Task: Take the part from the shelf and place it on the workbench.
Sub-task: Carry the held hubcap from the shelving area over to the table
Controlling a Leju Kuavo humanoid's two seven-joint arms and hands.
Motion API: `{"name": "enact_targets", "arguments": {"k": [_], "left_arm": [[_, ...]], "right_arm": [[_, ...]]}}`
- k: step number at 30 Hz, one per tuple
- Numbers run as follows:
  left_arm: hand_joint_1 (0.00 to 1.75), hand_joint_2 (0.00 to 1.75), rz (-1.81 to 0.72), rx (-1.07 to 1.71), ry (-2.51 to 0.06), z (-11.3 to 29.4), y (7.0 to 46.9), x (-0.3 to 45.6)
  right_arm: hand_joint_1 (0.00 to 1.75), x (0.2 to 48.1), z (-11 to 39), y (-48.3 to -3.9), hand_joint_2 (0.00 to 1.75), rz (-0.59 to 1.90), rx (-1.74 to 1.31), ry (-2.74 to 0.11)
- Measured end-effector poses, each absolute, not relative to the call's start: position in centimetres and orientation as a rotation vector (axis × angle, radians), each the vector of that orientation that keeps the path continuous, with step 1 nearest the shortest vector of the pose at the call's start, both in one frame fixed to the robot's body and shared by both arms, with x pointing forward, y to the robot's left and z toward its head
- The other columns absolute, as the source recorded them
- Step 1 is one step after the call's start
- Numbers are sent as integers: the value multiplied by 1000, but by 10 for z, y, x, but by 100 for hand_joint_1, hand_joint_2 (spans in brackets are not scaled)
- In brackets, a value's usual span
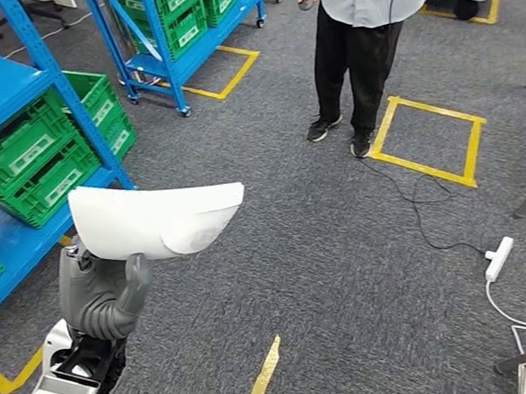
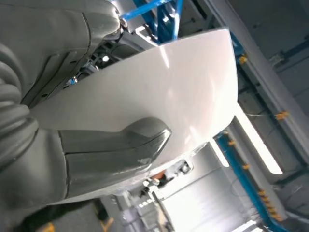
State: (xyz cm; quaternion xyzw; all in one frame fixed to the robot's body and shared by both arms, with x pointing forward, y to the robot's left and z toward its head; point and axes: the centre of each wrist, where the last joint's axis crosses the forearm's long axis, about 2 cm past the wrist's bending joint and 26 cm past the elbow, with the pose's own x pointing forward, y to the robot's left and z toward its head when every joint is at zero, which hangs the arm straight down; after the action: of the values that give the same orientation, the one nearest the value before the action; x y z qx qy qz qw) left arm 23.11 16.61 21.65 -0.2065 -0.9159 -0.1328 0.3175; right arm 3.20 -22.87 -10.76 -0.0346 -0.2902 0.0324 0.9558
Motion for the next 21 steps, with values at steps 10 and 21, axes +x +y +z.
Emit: {"name": "enact_targets", "arguments": {"k": [10, 21], "left_arm": [[175, 175, -349, -518, -2420, 217, 169, 233], [175, 175, -355, -486, -2429, 217, 171, 234]], "right_arm": [[0, 34, -108, -231, 0, 69, -71, -595], [0, 34, -108, -232, 0, 67, -73, -591]]}}
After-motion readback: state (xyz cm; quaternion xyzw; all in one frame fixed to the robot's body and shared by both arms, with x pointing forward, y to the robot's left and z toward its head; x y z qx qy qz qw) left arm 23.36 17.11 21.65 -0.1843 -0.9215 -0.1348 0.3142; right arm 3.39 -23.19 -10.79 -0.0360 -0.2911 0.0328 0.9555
